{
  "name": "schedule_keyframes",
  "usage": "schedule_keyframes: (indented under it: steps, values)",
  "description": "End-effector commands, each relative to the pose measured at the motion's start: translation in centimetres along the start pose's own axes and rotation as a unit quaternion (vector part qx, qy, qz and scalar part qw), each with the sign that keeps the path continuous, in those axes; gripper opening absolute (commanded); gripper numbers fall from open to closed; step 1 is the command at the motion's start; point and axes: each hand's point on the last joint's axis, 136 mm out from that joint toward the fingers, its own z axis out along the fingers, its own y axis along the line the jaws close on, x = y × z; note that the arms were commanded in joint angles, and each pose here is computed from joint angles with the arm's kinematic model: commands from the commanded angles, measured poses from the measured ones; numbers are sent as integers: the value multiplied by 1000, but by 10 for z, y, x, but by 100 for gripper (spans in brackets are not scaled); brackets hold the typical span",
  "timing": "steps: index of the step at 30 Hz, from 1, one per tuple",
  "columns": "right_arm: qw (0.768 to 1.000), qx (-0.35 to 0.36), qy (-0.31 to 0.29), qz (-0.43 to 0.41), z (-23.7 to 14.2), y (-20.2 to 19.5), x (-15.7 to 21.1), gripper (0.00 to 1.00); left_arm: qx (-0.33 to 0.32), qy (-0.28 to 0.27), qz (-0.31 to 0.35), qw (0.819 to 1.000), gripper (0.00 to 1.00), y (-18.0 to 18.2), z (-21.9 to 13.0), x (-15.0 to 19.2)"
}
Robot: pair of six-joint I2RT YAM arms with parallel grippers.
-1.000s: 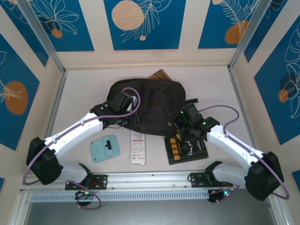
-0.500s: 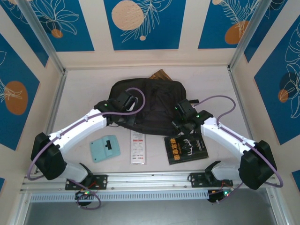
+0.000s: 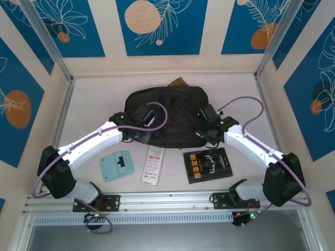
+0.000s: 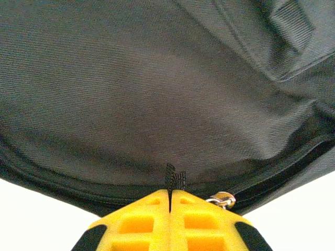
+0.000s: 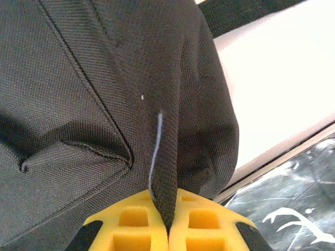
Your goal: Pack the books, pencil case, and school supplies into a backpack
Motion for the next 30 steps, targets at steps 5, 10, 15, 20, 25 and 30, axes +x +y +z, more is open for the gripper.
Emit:
schedule_keyframes:
  steps: [5,10,15,20,25,30]
  values:
    - [996,55,-61,17,-6,-23,-59,0,-3,4,12,1000,0,6,-21,2]
    - [998,26,-54,21,-6,-8,-77,15,53,-16,-7,998,0,-16,-25,-13]
    - [998,-1,-56,14,-31,1,-73,58,76,-23,-7,997,0,-33,-23,-31]
    - [996,-21,-82,11,-71,-8,-63,69,52,-57,1,997,0,-25,-42,-59]
    - [993,-78,-84,36,-105,-16,-52,68,61,-95,1,994,0,-26,-75,-91]
    - [981,-186,-23,52,-127,10,-26,68,88,-125,22,988,0,-52,-110,-110]
